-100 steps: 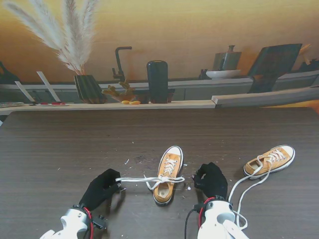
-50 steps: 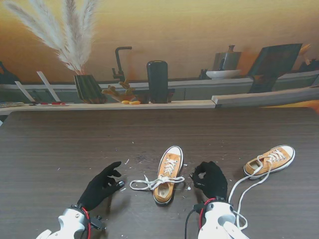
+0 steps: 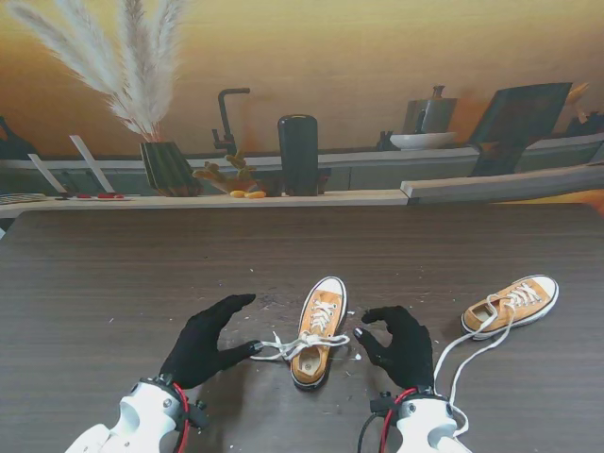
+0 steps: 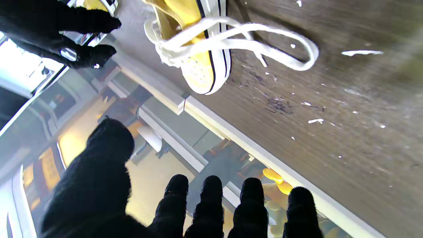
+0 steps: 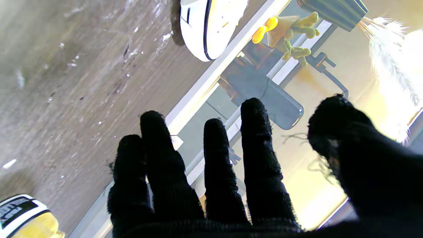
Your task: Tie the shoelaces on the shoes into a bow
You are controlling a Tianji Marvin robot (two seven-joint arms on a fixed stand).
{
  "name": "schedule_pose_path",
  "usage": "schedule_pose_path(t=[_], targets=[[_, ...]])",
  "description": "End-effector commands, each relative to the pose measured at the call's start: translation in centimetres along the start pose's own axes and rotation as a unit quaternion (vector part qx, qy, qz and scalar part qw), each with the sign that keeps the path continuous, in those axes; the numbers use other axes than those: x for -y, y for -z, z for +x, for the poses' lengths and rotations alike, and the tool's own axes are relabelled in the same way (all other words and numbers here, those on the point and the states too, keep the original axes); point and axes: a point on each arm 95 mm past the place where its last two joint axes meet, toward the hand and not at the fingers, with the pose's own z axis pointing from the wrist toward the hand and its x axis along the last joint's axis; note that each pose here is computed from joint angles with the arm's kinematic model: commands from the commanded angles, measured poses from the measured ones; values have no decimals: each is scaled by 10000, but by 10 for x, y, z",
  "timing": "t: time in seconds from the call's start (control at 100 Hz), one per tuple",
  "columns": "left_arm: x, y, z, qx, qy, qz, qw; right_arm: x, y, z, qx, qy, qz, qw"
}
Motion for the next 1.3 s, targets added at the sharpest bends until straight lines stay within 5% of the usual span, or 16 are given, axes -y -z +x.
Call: schedule_pose_path(t=[0.0,0.23,0.46,0.78,1.29], targets=[[-1,-1,20,-210,16,-91,9997,0,5,-2,37,-49,118,9999],[-8,-8,59,-79,-806,-356,9961,-5,11,-7,147,-289,229,9992],[-21,-21,79,-67,-1638,-554,9849,-7,14,-8,256,-602,344,9973],[-36,-37,84,76,-2429,-799,9667,-10,16,-12,329,-736,453,9957],[-52,-53,83,79,-2862,-1009,9528,-12,17,-13,391,-814,499,9947]])
